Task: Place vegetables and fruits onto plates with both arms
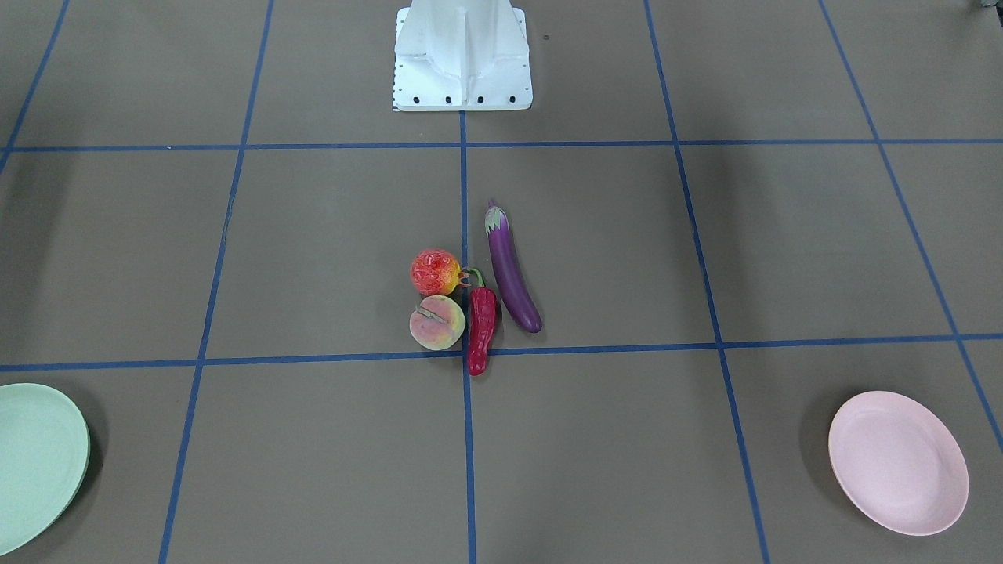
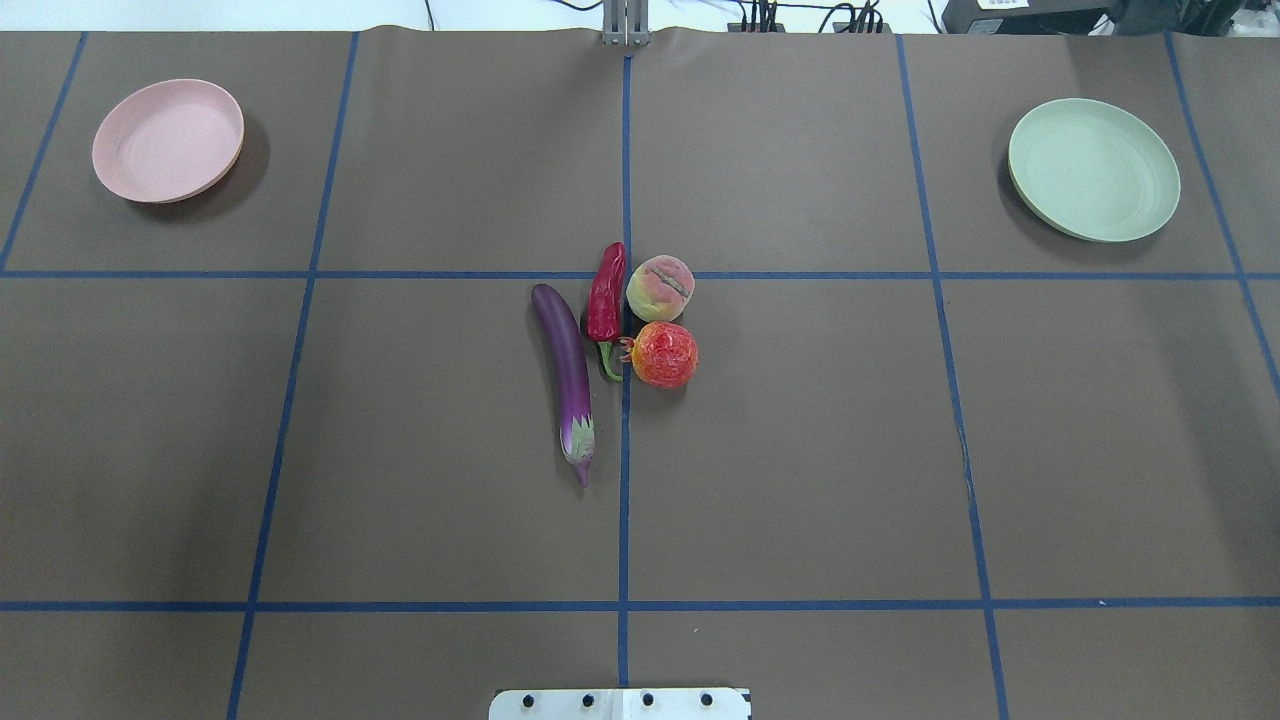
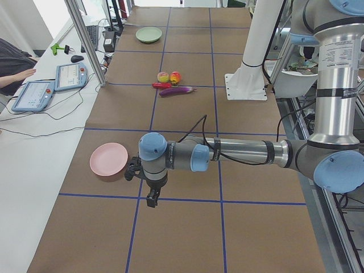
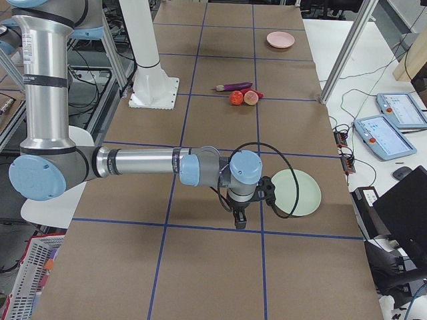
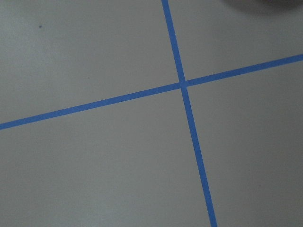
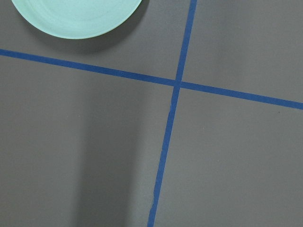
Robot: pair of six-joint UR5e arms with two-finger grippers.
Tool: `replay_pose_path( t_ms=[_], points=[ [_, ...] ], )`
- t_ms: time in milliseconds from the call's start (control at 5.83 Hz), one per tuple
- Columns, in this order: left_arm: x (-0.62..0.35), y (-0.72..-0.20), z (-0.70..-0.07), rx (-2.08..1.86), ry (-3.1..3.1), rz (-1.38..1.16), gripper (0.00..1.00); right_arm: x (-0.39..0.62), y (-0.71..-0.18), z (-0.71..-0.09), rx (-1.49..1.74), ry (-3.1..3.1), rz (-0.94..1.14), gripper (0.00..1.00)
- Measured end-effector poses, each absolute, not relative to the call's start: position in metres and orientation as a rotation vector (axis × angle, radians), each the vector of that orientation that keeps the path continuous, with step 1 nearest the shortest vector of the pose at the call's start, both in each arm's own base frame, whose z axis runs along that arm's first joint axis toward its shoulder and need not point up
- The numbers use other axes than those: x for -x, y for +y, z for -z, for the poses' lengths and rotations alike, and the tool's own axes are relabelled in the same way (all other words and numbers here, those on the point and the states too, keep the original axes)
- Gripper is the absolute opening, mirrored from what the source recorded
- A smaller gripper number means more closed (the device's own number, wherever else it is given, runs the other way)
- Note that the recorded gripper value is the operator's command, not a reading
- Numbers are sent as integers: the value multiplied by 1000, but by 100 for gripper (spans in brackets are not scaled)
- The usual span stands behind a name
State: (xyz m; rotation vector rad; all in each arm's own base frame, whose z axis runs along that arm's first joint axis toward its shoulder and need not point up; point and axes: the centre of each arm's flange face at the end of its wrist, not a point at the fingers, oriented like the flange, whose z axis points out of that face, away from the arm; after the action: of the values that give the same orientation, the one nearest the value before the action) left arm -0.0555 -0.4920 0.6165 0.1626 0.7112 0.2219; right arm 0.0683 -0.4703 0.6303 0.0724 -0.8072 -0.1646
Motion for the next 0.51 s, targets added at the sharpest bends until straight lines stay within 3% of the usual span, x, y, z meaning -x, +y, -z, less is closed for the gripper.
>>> replay_pose_path(
  t_ms=[515],
  points=[
    [21, -515, -532, -194, 710, -305, 100, -69, -470, -631, -70, -808, 163, 100]
  ],
)
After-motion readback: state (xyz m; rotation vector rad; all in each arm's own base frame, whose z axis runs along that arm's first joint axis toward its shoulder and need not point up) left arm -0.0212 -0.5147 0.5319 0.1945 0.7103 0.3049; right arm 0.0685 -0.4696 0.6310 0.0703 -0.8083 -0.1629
